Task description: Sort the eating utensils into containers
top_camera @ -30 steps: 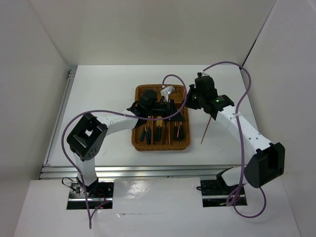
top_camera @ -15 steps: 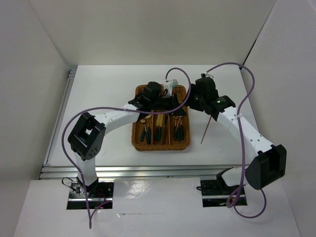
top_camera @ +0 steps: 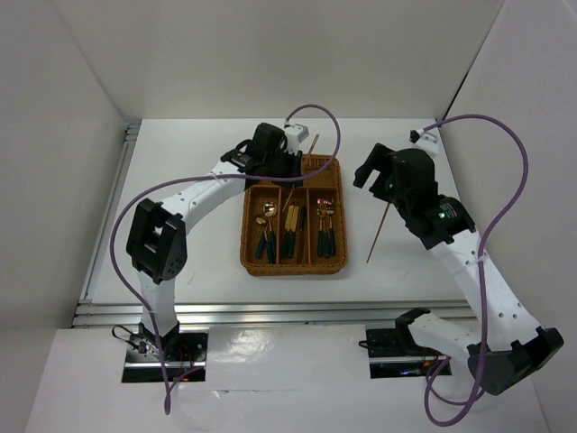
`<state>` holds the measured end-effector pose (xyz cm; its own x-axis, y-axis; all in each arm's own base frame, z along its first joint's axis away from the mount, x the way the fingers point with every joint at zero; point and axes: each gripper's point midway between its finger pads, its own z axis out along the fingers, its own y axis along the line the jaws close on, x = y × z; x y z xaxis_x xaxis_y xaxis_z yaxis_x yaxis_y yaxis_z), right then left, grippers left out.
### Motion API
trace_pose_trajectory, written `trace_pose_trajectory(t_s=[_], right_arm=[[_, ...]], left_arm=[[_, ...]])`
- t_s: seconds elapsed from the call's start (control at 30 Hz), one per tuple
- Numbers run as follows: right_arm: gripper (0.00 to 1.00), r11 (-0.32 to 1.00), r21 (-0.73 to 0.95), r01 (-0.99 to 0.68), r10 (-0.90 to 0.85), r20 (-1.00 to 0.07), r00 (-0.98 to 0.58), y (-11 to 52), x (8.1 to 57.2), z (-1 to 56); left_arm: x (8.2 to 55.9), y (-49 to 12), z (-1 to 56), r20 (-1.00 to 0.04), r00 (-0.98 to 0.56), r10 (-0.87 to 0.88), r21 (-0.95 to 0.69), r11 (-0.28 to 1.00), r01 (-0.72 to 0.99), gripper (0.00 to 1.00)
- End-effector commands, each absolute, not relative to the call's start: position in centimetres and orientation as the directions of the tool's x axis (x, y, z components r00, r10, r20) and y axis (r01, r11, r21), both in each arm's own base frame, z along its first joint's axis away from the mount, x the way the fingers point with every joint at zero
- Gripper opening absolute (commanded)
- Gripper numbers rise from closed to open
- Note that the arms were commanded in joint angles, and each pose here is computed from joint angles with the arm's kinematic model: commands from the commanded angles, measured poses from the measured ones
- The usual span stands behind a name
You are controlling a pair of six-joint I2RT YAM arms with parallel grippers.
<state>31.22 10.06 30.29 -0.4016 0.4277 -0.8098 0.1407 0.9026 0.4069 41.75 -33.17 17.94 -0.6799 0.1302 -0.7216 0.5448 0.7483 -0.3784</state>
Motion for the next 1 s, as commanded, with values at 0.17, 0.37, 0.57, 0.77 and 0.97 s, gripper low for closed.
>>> trace_pose_trajectory(t_s=[0.17,0.37,0.57,0.77,0.97], right_arm=[[0.97,0.924,0.265,0.275,0.364,-0.826,-0.43,7.8,32.1,27.6],[0.99,0.913,0.174,0.37,0.336,-0.835,-0.436,5.8,31.7,26.0],[0.99,0.862,0.098,0.497,0.36,-0.808,-0.467,2.8,31.4,22.2],[0.99,0.82,0.067,0.569,0.414,-0.755,-0.508,1.7,30.5,19.0],[0.99,0.81,0.074,0.581,0.426,-0.754,-0.499,1.4,30.3,18.7]], left_arm=[[44.1,-29.7,17.1,-0.746,-0.389,0.541,0.136,0.694,0.707,0.04],[47.1,-29.5,17.4,-0.654,-0.28,0.702,0.302,0.583,0.754,0.13],[48.9,-27.0,14.7,-0.463,-0.251,0.85,0.45,0.469,0.76,0.17],[49.6,-26.1,11.8,-0.352,-0.192,0.916,0.506,0.359,0.784,0.17],[51.7,-26.3,9.9,-0.337,-0.123,0.934,0.569,0.306,0.763,0.17]])
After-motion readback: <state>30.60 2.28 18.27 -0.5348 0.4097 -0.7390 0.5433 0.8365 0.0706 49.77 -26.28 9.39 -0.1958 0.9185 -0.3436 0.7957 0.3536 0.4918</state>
